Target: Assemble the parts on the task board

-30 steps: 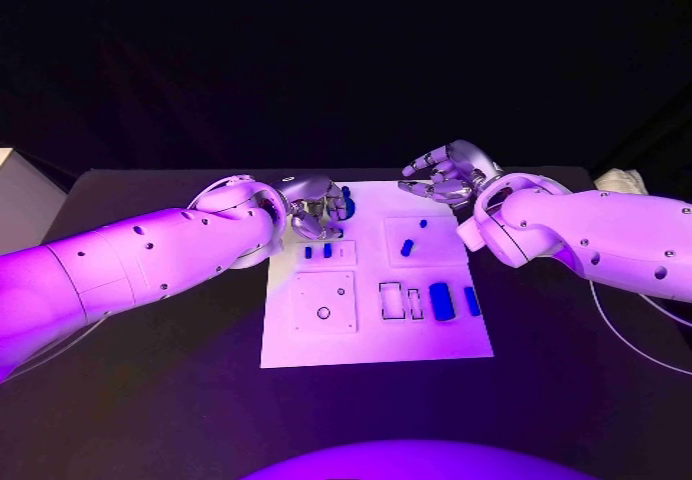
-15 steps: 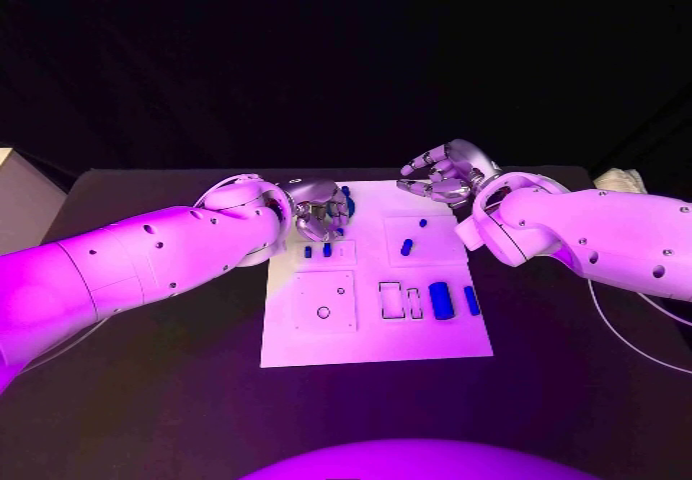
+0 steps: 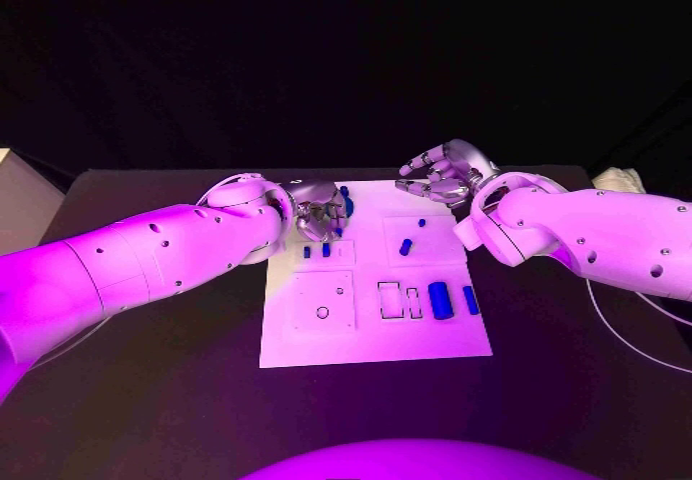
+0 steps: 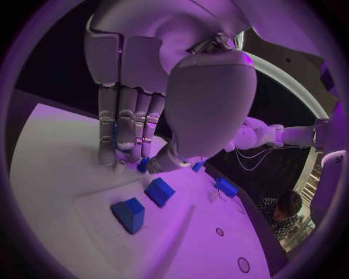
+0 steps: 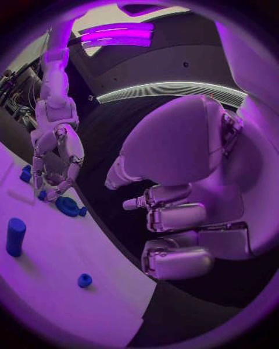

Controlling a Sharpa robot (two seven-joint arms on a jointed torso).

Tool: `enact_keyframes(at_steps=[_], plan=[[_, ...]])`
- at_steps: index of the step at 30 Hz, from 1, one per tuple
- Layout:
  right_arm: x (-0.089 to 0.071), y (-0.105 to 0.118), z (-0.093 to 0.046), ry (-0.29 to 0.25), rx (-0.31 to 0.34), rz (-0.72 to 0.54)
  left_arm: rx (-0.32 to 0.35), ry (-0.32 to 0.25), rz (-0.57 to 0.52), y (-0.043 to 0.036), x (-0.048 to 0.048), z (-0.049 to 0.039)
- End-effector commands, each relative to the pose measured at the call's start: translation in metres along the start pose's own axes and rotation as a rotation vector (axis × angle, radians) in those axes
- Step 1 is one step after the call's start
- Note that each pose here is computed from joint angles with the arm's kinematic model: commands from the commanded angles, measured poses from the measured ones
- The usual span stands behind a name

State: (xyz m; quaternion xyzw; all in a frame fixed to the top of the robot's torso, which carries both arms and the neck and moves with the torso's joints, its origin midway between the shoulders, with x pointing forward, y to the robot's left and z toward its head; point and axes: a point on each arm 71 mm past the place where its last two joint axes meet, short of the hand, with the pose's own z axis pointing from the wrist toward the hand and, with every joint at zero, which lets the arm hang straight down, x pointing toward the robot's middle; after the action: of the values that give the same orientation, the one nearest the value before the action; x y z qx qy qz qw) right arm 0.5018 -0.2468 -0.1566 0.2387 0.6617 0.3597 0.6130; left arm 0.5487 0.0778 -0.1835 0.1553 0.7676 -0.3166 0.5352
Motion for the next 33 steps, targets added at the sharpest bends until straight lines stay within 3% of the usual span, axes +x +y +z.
enact_keyframes(at_steps=[1, 23, 33], plan=[[0.0011, 0.0014, -0.0001, 0.007, -0.013, -0.001, -0.002, 0.030, 0.007, -0.0016, 0.0031, 0.0019], [0.0017, 0.0021, -0.0005, 0.010, -0.014, 0.000, -0.025, 0.057, 0.005, 0.0001, 0.0088, 0.0051], [0.0020, 0.0023, -0.0004, 0.010, -0.015, 0.000, -0.029, 0.034, 0.006, 0.0010, 0.0072, 0.0056]])
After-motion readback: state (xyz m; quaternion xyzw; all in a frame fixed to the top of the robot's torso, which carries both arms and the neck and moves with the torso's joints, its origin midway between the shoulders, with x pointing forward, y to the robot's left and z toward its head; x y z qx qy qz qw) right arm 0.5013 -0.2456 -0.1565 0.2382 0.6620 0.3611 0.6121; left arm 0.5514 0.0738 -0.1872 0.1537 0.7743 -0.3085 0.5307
